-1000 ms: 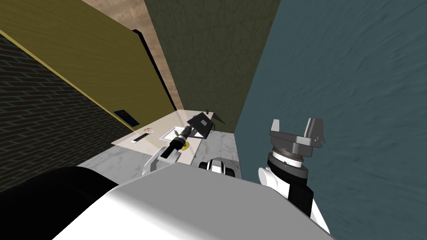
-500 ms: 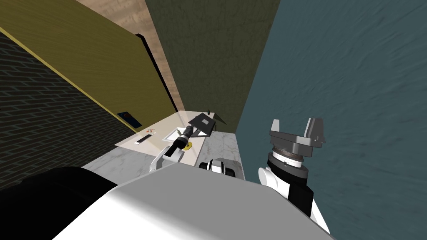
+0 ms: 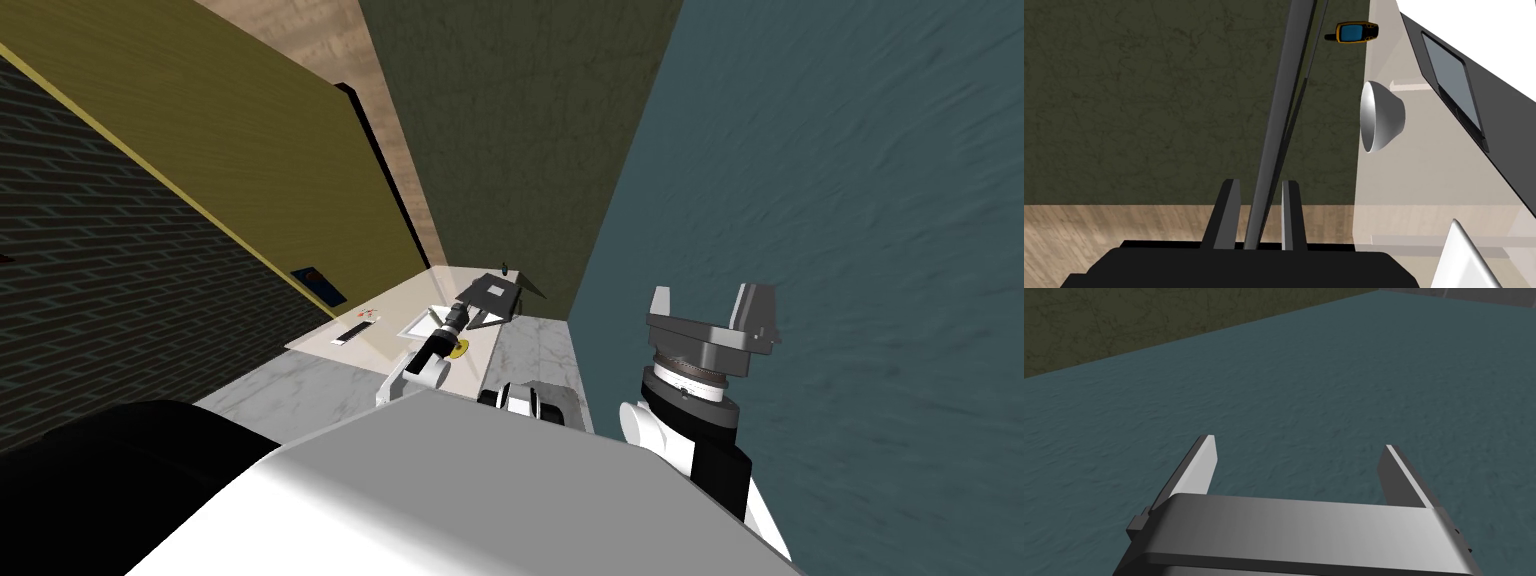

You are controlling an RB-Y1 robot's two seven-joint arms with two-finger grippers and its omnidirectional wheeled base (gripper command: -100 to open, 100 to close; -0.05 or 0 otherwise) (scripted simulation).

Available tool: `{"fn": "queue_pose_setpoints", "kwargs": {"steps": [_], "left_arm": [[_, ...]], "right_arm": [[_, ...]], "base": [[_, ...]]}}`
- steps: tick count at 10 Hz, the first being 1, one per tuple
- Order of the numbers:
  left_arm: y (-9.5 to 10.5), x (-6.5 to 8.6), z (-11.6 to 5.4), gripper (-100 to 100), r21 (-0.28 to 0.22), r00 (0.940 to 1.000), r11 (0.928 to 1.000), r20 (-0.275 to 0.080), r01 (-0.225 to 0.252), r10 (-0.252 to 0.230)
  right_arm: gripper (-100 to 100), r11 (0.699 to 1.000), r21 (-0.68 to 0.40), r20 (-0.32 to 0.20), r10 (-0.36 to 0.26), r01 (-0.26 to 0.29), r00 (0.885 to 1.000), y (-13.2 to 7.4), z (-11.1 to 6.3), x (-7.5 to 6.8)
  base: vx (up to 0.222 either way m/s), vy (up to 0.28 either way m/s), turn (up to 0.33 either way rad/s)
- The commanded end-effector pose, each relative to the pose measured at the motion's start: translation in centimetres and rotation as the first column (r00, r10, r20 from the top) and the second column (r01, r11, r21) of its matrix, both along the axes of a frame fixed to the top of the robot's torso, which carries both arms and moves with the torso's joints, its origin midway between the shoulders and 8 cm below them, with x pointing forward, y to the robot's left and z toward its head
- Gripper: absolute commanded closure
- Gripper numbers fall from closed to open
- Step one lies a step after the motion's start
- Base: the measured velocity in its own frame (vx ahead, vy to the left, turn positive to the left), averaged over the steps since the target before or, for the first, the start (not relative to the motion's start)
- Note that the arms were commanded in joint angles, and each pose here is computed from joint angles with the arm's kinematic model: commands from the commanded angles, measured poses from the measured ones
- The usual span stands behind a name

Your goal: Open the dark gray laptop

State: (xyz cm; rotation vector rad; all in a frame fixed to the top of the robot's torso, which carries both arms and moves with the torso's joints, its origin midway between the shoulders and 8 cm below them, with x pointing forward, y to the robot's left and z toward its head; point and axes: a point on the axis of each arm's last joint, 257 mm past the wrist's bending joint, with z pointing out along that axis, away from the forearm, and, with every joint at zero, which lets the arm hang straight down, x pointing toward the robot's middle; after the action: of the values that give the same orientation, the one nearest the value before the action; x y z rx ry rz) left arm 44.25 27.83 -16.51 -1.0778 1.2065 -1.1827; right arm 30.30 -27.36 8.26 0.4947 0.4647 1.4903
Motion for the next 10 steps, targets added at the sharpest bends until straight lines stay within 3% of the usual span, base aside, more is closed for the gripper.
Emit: {"fn": "queue_pose_setpoints", "kwargs": {"steps": [1,2,4,5,7,8,9,10], "left_arm": [[0.0,0.4,-2.1,100,-0.104,0.9997,0.9945,-0.025,-0.009,0.007],[-0.2,0.5,-0.9,100,-0.077,1.0,0.997,-0.001,0.0,0.0],[-0.7,0.9,-2.4,100,-0.166,1.0,0.9861,-0.001,0.001,-0.001],[-0.7,0.9,-2.6,100,-0.166,1.0,0.9861,-0.005,0.0,-0.001],[-1.3,1.3,-4.0,100,-0.247,1.0,0.9689,-0.006,-0.002,0.001],[-1.2,1.2,-4.5,100,-0.247,0.9999,0.9689,-0.014,-0.006,0.002],[-1.5,1.4,-5.4,100,-0.287,0.9998,0.9578,-0.019,-0.009,0.004],[-1.5,1.4,-5.4,100,-0.287,0.9998,0.9578,-0.019,-0.009,0.004]], "right_arm": [[0,1.0,0.0,0.0,0.0,0.0,1.0,0.0,0.0,0.0],[0,1.0,0.0,0.0,0.0,0.0,1.0,0.0,0.0,0.0],[0,1.0,0.0,0.0,0.0,0.0,1.0,0.0,0.0,0.0],[0,1.0,0.0,0.0,0.0,0.0,1.0,0.0,0.0,0.0],[0,1.0,0.0,0.0,0.0,0.0,1.0,0.0,0.0,0.0],[0,1.0,0.0,0.0,0.0,0.0,1.0,0.0,0.0,0.0],[0,1.0,0.0,0.0,0.0,0.0,1.0,0.0,0.0,0.0],[0,1.0,0.0,0.0,0.0,0.0,1.0,0.0,0.0,0.0]], "base": [[-0.023,0.095,0.003],[-0.012,0.039,-0.013],[-0.007,0.057,-0.005],[-0.001,0.066,-0.022],[-0.01,0.074,-0.008],[-0.005,0.062,-0.016],[0.0,0.053,-0.001],[-0.011,0.042,0.0]]}}
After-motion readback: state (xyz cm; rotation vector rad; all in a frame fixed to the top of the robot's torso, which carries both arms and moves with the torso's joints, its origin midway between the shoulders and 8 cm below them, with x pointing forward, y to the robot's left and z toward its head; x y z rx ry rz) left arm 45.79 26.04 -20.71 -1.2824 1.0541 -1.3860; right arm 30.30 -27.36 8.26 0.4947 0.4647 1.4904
